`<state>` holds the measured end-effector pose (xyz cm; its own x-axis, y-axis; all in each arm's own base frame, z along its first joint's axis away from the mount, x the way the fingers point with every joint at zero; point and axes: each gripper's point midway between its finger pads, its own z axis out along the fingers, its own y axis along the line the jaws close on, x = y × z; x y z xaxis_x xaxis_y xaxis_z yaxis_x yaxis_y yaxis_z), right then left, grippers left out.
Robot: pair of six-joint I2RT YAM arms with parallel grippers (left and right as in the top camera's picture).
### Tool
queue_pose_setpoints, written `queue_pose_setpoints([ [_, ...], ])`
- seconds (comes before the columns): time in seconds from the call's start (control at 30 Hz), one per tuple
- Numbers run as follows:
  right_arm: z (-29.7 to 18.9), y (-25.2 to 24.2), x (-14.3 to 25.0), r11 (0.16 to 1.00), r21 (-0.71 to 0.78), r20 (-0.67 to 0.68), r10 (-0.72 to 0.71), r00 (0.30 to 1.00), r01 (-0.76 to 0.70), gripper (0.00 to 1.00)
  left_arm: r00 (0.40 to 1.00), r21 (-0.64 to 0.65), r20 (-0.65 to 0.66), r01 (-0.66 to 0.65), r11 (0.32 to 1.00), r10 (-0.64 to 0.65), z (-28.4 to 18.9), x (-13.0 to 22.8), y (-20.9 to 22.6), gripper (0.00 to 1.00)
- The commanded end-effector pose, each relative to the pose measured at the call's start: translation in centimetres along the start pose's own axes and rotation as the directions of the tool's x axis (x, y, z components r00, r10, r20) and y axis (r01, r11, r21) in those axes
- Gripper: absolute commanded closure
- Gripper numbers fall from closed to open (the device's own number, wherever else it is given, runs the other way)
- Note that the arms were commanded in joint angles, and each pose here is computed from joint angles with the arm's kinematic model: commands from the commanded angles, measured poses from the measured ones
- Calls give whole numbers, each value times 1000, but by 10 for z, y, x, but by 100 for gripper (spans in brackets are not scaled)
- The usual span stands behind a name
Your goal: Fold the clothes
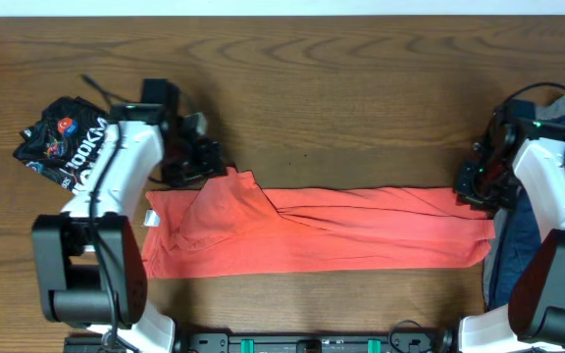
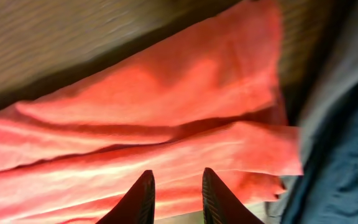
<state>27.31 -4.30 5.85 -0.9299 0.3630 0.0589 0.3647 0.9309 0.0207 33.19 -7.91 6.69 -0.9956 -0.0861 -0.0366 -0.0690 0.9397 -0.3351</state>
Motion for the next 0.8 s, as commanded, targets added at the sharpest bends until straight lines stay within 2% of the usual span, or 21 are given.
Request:
queue_pose_setpoints([
  [0.0,4,10,6,999,-25,-13,-43,999,43,74,999,-90,-17,-30,996,29,18,-2,3,32],
  [0.1,7,10,9,999,-22,-21,-47,999,46,74,999,-111,-27,-37,993,35,31,-2,0,32],
  [0.17,9,9,9,999,-16,-22,-47,999,46,74,998,-115,-51,-43,992,37,39,1,-1,40],
  [0.33,9,9,9,999,-16,-21,-47,999,46,73,994,-125,-104,-43,991,30,52,9,1,49],
  [0.4,9,9,9,999,-16,-22,-47,999,46,73,993,-126,-111,-41,991,27,53,11,2,81],
  [0.43,9,9,9,999,-16,-21,-47,999,46,73,993,-120,-116,-40,992,26,53,12,0,94],
  [0.57,9,2,8,999,21,-14,-46,999,47,73,983,-35,-182,-18,999,11,34,34,-18,94],
  [0.77,8,-7,8,996,77,-14,-42,999,43,72,947,-64,-319,26,998,-45,-17,91,-21,94],
])
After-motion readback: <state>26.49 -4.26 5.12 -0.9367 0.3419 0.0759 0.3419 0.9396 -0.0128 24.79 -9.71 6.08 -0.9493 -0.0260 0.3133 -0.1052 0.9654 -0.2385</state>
